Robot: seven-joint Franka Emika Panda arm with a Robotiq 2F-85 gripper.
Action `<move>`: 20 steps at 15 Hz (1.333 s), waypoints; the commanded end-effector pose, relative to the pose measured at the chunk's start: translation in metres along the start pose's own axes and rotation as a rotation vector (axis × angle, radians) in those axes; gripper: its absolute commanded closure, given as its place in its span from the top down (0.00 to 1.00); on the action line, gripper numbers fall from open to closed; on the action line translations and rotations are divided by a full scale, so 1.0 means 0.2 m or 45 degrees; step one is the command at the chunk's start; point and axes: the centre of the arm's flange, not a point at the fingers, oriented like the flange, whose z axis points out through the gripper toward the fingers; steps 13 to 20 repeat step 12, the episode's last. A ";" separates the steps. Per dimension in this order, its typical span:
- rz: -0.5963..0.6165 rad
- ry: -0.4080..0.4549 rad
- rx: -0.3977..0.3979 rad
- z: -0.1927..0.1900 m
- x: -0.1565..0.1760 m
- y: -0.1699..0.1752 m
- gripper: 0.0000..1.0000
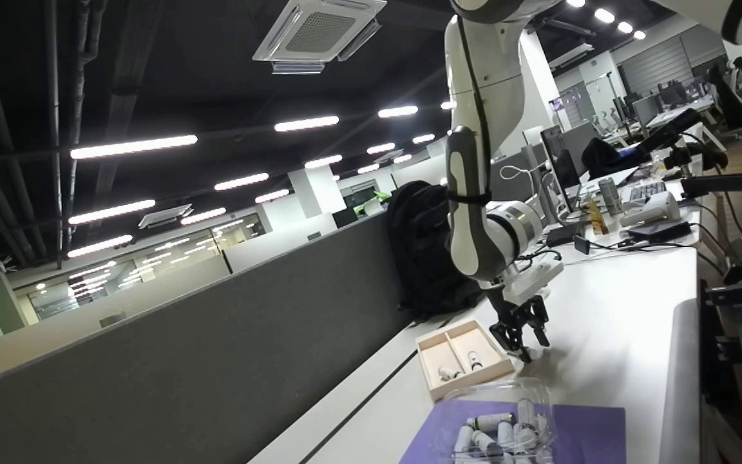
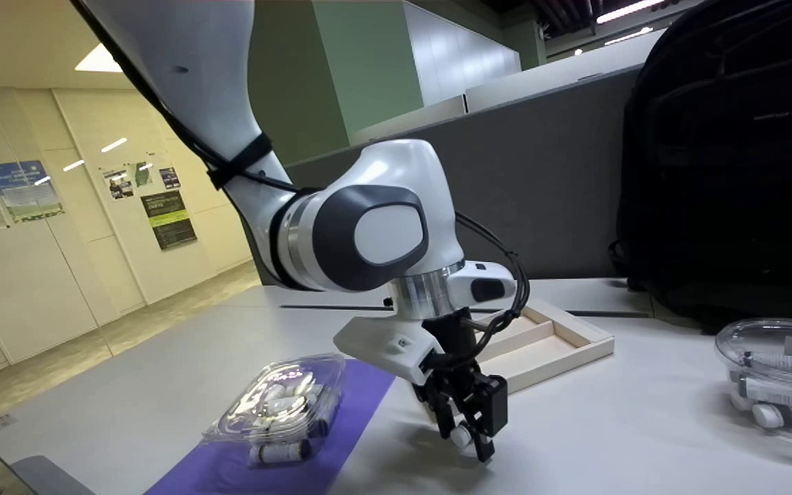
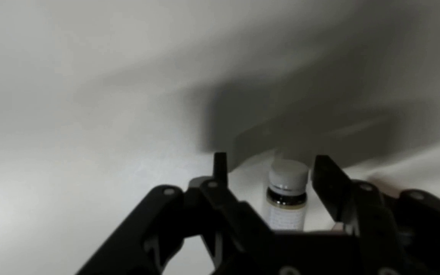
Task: Remove the bottle from the tray and put it on the table
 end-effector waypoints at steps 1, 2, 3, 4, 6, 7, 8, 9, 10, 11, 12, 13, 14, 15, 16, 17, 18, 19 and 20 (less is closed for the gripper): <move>0.062 -0.024 0.021 -0.12 -0.01 0.01 0.93; 0.056 -0.036 0.029 -0.14 -0.01 0.01 0.98; 0.050 -0.055 0.037 -0.18 -0.02 0.02 1.00; 0.044 -0.071 0.043 -0.21 -0.03 0.02 1.00; 0.045 -0.102 0.051 -0.29 -0.03 0.02 1.00; 0.047 -0.111 0.051 -0.32 -0.03 0.02 1.00; 0.051 -0.117 0.053 -0.35 -0.04 0.02 1.00; 0.055 -0.120 0.054 -0.38 -0.04 0.02 1.00; 0.055 -0.119 0.054 -0.40 -0.04 0.01 1.00; 0.052 -0.131 0.054 -0.42 -0.03 0.01 1.00; 0.059 -0.145 0.055 -0.43 -0.03 0.02 1.00; 0.059 -0.145 0.055 -0.43 -0.03 0.02 1.00; 0.059 -0.145 0.055 -0.43 -0.03 0.02 1.00; 0.059 -0.145 0.055 -0.43 -0.03 0.02 1.00; 0.059 -0.145 0.055 -0.43 -0.03 0.02 1.00; 0.059 -0.145 0.055 -0.43 -0.03 0.02 1.00; 0.059 -0.145 0.055 -0.43 -0.03 0.02 1.00; 0.059 -0.145 0.055 -0.43 -0.03 0.02 1.00; 0.059 -0.145 0.055 -0.43 -0.03 0.02 1.00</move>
